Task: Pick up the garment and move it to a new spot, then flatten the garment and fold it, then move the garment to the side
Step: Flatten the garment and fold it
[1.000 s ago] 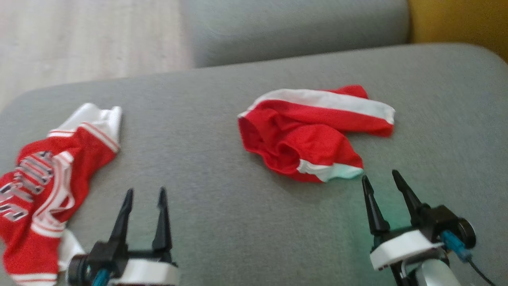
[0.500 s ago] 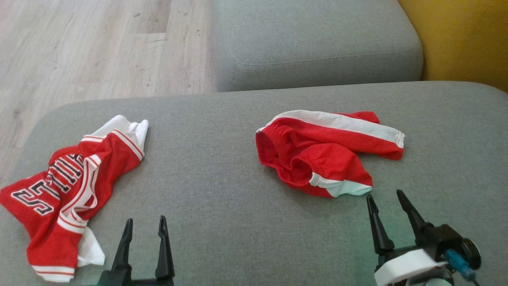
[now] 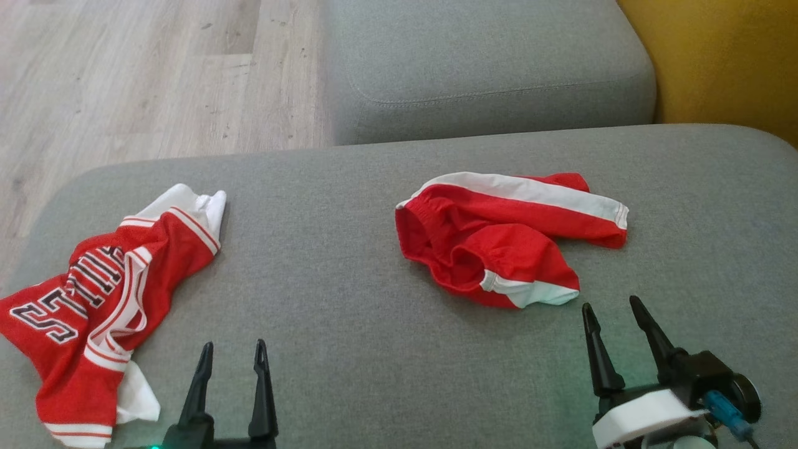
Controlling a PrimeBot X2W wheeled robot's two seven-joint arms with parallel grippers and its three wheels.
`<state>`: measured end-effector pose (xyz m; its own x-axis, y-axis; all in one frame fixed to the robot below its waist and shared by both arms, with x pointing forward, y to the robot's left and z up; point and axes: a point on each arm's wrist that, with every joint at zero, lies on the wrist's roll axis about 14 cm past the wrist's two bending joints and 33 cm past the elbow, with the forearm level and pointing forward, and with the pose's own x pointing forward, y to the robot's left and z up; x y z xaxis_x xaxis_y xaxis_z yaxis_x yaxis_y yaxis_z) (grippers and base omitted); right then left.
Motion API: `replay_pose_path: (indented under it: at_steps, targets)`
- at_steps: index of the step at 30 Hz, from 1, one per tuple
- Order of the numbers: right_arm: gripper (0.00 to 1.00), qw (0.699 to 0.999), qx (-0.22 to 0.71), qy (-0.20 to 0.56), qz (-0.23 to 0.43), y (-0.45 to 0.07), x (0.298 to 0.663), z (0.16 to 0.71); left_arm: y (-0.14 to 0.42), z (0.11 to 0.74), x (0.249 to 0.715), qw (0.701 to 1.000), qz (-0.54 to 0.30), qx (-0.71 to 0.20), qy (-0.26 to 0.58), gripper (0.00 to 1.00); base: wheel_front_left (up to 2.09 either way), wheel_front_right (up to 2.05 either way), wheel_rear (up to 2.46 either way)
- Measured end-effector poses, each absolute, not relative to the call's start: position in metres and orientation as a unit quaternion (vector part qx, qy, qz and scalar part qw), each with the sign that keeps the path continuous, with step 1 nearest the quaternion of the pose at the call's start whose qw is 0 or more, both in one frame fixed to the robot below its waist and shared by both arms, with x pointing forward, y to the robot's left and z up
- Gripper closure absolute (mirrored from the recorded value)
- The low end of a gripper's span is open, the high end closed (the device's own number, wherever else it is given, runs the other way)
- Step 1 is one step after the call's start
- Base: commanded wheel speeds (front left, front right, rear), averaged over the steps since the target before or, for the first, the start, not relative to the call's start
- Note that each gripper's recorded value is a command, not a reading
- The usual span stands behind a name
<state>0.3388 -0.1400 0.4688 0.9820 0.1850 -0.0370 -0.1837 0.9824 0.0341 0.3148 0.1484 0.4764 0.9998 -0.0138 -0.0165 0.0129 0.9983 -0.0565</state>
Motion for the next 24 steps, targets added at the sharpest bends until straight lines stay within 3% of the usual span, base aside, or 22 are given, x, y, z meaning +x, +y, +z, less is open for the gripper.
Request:
replay_pose_path:
  at_steps: [24]
  targets:
    - [0.00,0.996,0.021,0.031,0.084,-0.145,0.338,0.462,0.132,0.468,0.320,0.998,-0.036,-0.046,0.025,0.00,0.00,0.00,0.00]
